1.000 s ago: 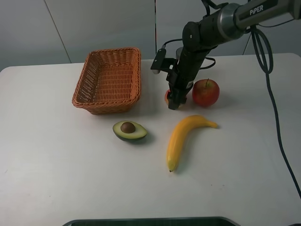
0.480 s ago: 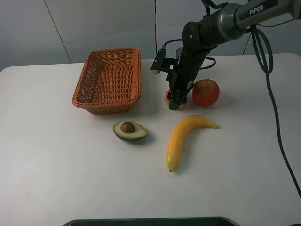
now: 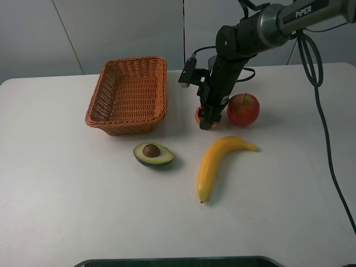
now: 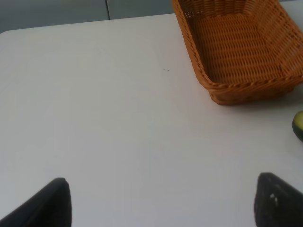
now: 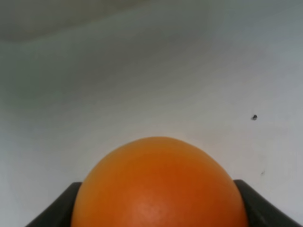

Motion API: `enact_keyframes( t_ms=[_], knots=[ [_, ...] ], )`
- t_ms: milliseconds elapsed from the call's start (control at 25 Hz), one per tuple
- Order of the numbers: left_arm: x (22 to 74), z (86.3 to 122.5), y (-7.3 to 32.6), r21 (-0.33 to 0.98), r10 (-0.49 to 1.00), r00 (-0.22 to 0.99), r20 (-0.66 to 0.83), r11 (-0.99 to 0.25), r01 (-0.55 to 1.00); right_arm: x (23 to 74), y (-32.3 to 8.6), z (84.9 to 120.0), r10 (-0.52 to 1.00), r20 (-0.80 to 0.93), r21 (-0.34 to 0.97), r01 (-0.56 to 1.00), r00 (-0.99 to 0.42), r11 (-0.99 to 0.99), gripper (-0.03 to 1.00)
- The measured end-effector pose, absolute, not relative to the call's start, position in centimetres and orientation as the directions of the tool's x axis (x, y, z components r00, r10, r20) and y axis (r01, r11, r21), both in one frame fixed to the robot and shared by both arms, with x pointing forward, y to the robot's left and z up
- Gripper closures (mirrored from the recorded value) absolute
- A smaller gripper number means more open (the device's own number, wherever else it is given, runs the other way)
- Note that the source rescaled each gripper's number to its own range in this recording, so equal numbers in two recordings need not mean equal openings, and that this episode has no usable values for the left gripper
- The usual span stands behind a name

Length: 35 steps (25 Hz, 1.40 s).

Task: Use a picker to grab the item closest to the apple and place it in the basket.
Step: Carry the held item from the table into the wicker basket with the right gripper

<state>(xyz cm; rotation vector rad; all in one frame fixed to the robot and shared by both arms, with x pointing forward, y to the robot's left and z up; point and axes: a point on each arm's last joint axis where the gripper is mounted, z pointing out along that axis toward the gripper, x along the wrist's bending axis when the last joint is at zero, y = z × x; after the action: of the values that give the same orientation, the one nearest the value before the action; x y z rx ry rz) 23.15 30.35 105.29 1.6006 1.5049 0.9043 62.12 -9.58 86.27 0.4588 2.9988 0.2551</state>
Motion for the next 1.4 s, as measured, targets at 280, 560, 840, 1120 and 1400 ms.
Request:
enact_keyframes(
  t_ms=[280, 560, 840, 1120, 1400],
  knots=[
    [23.2, 105.3, 30.3, 0.882, 0.998, 0.06, 0.002, -0.03, 0.471, 61.8, -9.7, 88.7, 0.339, -0.06, 0.186, 0.323, -0.939, 0.928, 0.97],
    [23.2, 105.3, 30.3, 0.882, 0.998, 0.06, 0.002, -0.03, 0.471, 59.9, -10.2, 95.5, 0.395, -0.009, 0.219, 0.384, -0.919, 0.897, 0.97],
    [23.2, 105.3, 30.3, 0.882, 0.998, 0.06, 0.002, -0.03, 0.471, 56.4, -9.0, 103.2, 0.542, -0.021, 0.36, 0.5, -0.84, 0.788, 0.97],
    [23.2, 105.3, 30.3, 0.882, 0.998, 0.06, 0.002, -0.03, 0.471, 54.0, -4.6, 106.1, 0.625, 0.037, 0.558, 0.535, -0.78, 0.635, 0.97],
    [23.2, 105.3, 30.3, 0.882, 0.998, 0.06, 0.002, -0.03, 0.471, 55.0, -1.0, 104.6, 0.667, 0.065, 0.71, 0.504, -0.742, 0.491, 0.97]
  ],
)
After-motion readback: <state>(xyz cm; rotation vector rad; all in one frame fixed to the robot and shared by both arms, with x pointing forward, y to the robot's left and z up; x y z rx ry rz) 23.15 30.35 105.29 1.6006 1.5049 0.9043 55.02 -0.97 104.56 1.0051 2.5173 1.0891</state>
